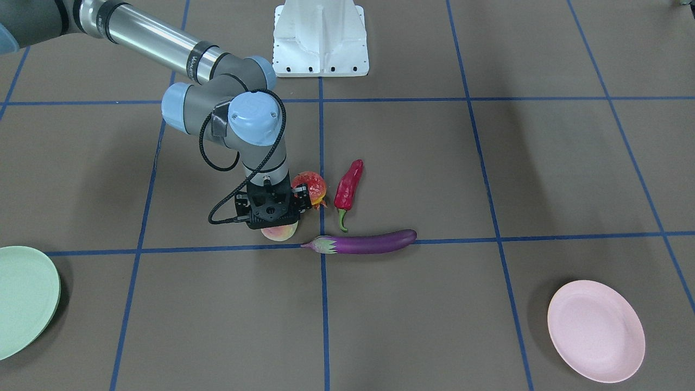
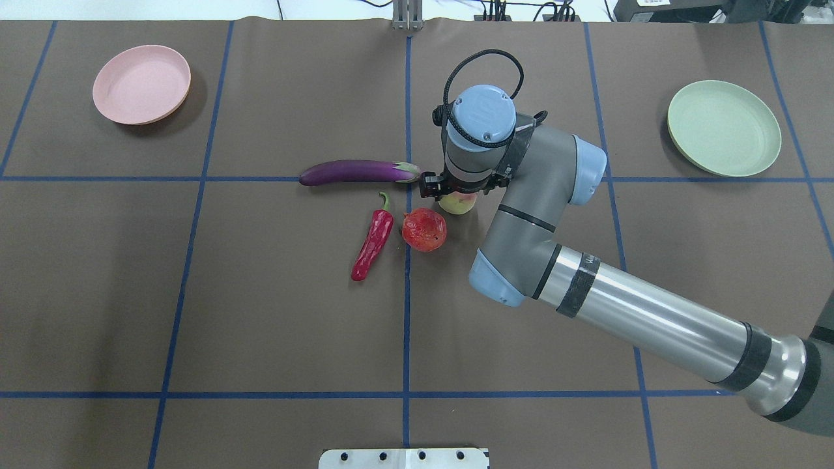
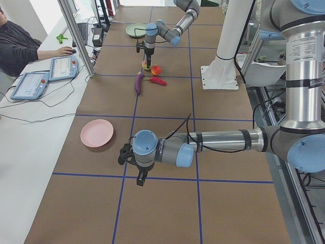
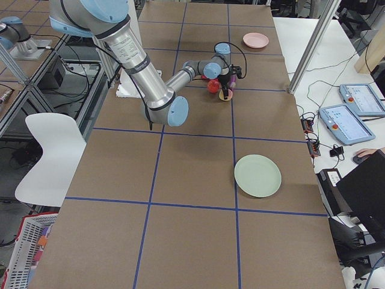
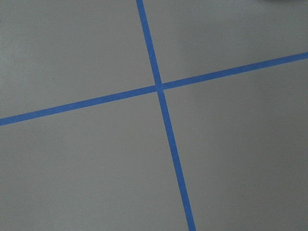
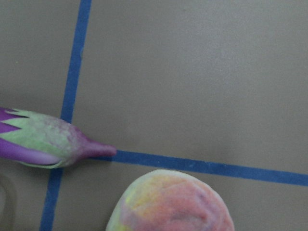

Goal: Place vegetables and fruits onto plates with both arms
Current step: 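Lower the right gripper onto the yellow-pink peach and grasp it, then carry the peach with the right gripper onto the pale green plate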

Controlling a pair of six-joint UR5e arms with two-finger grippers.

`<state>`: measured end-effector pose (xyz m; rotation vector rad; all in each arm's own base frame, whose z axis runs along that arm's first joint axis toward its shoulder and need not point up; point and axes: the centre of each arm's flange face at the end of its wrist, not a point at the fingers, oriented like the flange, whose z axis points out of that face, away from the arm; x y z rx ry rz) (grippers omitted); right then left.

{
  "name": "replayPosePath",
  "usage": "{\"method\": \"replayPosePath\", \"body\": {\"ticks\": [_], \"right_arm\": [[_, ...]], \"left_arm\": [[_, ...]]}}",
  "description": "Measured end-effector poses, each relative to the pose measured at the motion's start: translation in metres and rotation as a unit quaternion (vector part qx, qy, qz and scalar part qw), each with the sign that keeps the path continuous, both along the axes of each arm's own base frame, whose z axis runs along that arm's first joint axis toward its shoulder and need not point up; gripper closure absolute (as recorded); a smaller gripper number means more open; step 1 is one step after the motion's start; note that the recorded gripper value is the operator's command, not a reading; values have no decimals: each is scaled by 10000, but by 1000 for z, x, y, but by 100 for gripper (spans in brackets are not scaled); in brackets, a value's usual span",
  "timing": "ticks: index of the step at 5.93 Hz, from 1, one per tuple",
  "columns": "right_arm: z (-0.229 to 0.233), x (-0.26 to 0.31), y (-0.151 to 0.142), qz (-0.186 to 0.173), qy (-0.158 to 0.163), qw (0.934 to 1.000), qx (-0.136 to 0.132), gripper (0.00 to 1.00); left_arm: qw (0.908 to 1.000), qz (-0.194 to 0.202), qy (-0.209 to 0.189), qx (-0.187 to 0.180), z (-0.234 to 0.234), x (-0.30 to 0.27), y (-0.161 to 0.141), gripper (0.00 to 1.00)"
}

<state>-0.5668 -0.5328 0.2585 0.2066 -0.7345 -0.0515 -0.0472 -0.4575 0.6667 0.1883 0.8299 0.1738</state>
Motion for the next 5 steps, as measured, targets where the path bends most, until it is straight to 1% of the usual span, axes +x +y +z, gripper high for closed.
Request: {"method": "replayPosePath", "body": {"ticks": [1,2,3,4,5], "right_arm": [[1,2,-1,-6,15,10000,23,100],[2,12,-8,-7,7,10000,67,100],[4,40,-24,-65,-74,9999,130,100],[18,87,-43,-284,-168,9992,237,100],[45,148,-65,-614,-221,9970,410,100]], "left_arm": [[10000,0,0,0,0,0,0,0],[10000,0,2,1,0,0,0,0],[10000,1,6,3,0,0,0,0],[10000,1,7,3,0,0,0,0],[10000,1,7,5,-1,0,0,0]]}}
